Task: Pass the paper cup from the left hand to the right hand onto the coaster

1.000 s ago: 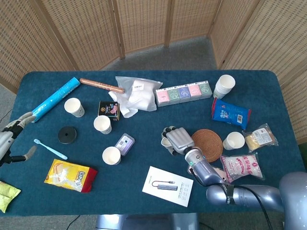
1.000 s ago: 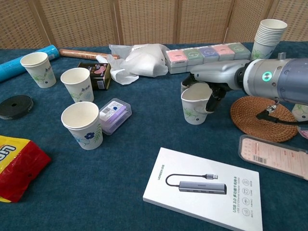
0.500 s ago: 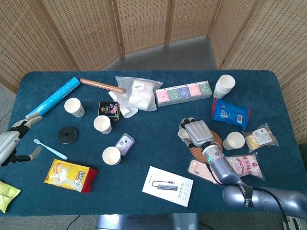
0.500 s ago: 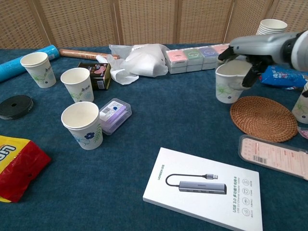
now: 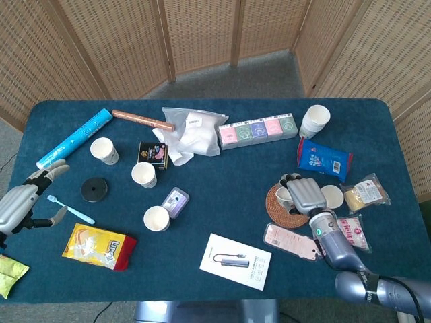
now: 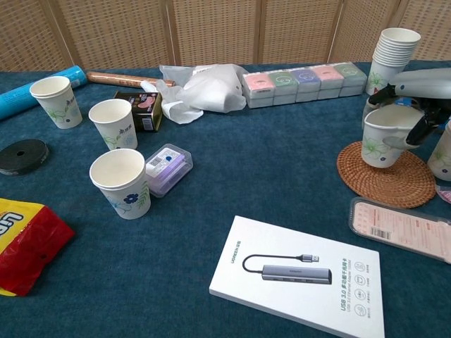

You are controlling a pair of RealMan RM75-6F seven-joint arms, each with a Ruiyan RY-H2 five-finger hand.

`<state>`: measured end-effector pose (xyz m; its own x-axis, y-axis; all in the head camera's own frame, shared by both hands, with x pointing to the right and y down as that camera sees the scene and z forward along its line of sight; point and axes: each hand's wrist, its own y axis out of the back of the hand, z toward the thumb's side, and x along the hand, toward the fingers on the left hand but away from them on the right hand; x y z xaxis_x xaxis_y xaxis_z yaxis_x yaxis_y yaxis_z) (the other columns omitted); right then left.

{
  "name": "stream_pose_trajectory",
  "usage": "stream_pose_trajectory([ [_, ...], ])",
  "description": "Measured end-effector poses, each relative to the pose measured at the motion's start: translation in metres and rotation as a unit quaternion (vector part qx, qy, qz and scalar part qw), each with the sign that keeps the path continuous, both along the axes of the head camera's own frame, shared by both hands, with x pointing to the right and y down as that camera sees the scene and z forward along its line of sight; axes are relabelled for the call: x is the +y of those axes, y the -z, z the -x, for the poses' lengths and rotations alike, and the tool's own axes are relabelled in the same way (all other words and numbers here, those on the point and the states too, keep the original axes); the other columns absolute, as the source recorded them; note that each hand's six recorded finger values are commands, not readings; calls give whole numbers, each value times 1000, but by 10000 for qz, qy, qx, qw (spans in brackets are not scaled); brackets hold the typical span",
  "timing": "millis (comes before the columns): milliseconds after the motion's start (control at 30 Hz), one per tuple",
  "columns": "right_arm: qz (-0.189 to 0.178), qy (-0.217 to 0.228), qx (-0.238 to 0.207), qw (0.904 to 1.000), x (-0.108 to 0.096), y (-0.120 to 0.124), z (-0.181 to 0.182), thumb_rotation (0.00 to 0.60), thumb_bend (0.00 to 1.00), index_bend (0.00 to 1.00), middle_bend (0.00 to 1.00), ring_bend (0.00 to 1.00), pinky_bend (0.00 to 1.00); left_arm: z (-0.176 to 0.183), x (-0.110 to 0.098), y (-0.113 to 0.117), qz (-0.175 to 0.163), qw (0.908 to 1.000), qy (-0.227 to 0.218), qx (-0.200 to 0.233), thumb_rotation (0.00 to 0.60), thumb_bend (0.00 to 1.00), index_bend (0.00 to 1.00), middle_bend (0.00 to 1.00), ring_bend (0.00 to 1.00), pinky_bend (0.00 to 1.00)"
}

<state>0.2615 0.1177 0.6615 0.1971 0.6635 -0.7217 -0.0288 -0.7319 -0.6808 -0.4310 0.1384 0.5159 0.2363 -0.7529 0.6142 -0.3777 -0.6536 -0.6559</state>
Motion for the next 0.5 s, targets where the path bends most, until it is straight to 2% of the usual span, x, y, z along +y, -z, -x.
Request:
stream_pose_trajectory([
  [500, 206, -33, 292, 9994, 10, -8, -19, 600, 449, 277, 211, 114, 445, 0, 1, 4, -33, 10000, 34, 37, 552, 472, 0, 0, 0, 0],
])
